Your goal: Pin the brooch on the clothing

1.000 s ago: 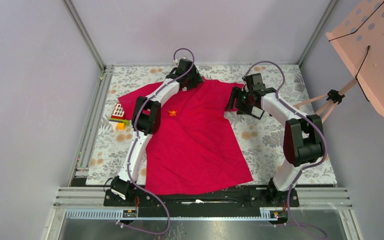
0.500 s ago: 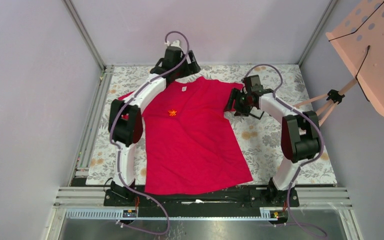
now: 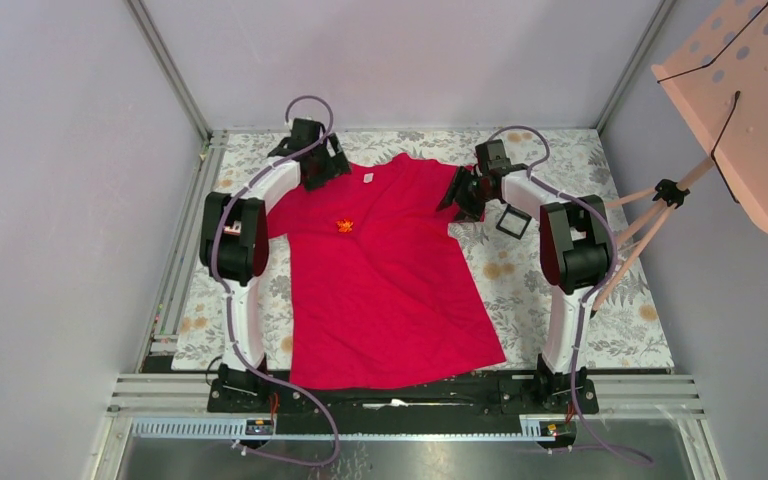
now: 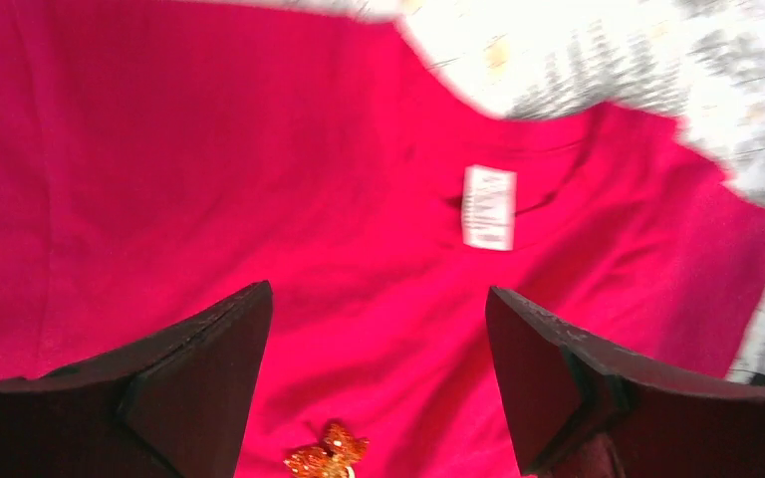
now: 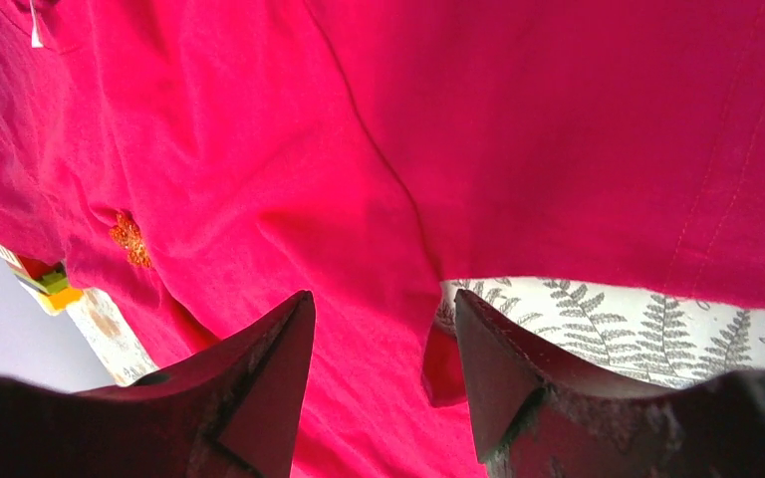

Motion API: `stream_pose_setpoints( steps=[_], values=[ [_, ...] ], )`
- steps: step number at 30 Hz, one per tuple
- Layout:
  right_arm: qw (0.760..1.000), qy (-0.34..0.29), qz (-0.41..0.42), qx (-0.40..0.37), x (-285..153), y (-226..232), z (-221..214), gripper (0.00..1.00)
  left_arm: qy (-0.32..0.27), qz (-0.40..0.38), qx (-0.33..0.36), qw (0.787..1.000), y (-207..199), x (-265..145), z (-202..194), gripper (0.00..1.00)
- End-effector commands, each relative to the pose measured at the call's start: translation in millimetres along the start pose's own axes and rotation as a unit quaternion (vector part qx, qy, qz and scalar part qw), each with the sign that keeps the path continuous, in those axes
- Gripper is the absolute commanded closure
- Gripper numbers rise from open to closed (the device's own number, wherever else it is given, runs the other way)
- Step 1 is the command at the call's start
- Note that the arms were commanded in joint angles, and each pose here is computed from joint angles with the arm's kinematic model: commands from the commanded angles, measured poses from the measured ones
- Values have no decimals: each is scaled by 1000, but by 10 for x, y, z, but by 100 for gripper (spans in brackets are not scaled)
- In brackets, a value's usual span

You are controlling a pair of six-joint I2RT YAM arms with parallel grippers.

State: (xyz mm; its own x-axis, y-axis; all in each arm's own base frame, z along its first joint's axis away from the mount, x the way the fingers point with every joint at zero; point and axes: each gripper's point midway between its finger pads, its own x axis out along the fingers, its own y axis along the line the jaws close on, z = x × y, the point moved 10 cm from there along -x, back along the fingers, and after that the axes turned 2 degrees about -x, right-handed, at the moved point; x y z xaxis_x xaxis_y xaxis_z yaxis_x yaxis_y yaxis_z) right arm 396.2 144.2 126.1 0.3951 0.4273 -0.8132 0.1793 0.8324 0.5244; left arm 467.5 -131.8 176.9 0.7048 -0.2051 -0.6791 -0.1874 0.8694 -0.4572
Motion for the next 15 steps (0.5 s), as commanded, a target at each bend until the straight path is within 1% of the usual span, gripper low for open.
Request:
stream_pose_setpoints(
  steps=[1,7,10,15],
  values=[
    [1000,-1,-5,15,30,76,72,39,37,9,-37,999,112,238,-40,16],
    [999,12,-25,15,76,51,-14,40,44,31,-63,997,324,446,-36,16],
    [999,13,-35,17,84,5,-72,40,40,44,-72,996,418,479,-32,16],
    [999,19,-28,17,138,26,-97,41,31,55,-96,993,574,498,-21,16]
  ],
)
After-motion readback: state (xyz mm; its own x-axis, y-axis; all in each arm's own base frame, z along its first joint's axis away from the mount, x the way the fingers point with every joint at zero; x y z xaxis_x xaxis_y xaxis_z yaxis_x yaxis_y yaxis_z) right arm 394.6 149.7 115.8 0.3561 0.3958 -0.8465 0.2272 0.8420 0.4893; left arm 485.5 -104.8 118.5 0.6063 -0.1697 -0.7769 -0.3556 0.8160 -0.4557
